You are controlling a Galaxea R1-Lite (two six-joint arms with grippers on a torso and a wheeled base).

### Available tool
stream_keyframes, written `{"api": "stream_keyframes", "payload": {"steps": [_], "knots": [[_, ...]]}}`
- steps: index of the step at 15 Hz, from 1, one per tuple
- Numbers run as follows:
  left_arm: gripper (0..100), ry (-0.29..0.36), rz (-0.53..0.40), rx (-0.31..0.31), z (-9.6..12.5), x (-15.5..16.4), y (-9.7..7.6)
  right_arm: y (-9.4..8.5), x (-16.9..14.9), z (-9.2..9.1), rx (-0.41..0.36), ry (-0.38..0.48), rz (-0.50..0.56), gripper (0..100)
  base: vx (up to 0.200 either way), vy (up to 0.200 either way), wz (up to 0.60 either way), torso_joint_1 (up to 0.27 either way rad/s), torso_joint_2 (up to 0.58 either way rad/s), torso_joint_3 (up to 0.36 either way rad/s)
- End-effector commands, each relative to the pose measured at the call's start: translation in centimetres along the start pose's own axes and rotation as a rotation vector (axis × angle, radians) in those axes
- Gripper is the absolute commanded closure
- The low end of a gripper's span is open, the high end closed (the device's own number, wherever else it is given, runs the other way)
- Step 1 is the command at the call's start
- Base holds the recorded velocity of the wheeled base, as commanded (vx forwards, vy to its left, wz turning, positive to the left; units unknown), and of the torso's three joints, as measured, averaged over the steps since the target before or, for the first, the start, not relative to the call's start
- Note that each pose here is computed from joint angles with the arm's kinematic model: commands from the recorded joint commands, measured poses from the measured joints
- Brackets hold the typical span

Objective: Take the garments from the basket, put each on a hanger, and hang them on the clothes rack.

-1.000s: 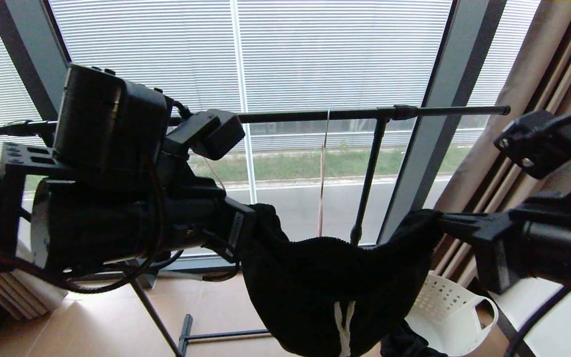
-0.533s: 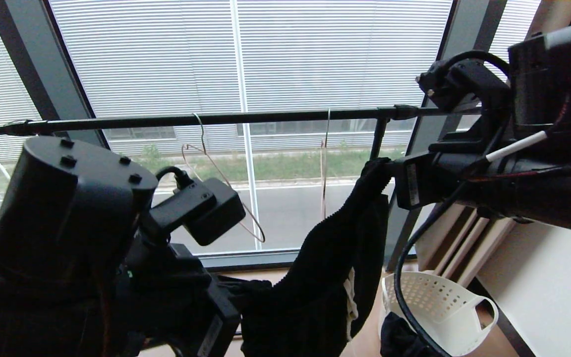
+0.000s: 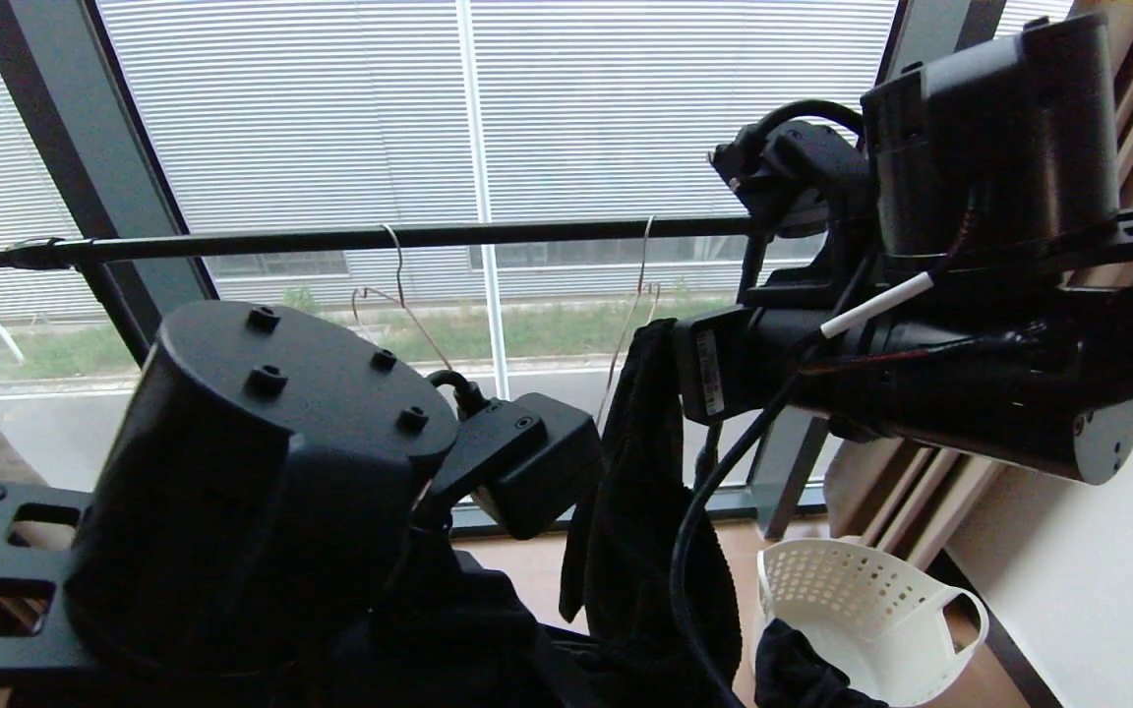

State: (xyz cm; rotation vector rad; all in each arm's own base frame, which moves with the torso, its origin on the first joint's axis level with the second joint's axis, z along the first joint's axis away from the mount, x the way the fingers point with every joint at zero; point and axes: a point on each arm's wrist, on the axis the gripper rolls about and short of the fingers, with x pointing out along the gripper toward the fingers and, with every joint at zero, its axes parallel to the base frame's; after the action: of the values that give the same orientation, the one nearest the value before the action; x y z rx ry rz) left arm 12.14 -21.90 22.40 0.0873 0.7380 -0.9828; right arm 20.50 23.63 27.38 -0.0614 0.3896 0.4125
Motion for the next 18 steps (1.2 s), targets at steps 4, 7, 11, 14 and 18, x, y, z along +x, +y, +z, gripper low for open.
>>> {"api": "stream_keyframes", "payload": {"steps": [4, 7, 11, 14, 18], "knots": [[100, -0.015, -0.033, -0.042, 0.5, 1.4, -0.9, 1.2, -0.2, -0.3, 0.004, 0.007, 0.038, 100, 0.0, 0.0, 0.0, 0.0, 0.0, 0.0], [100, -0.011, -0.008, -0.059, -0.2, 0.7, 0.0, 0.9, -0.6, -0.1, 0.008, 0.002, 0.035, 100, 0.0, 0.0, 0.0, 0.0, 0.0, 0.0], [100, -0.028, 0.076, -0.111, -1.7, -1.3, 2.6, -1.2, -1.7, 0.0, 0.027, -0.005, -0.01, 100, 0.0, 0.0, 0.0, 0.0, 0.0, 0.0], [100, -0.058, 0.186, -0.181, -1.7, -2.1, 5.8, -4.2, -4.4, -1.5, 0.038, 0.003, -0.071, 100, 0.0, 0.0, 0.0, 0.0, 0.0, 0.0], [100, -0.123, 0.238, -0.192, 0.8, -1.1, 7.9, -6.5, -6.9, -3.7, 0.044, 0.021, -0.108, 100, 0.0, 0.0, 0.0, 0.0, 0.0, 0.0]]}}
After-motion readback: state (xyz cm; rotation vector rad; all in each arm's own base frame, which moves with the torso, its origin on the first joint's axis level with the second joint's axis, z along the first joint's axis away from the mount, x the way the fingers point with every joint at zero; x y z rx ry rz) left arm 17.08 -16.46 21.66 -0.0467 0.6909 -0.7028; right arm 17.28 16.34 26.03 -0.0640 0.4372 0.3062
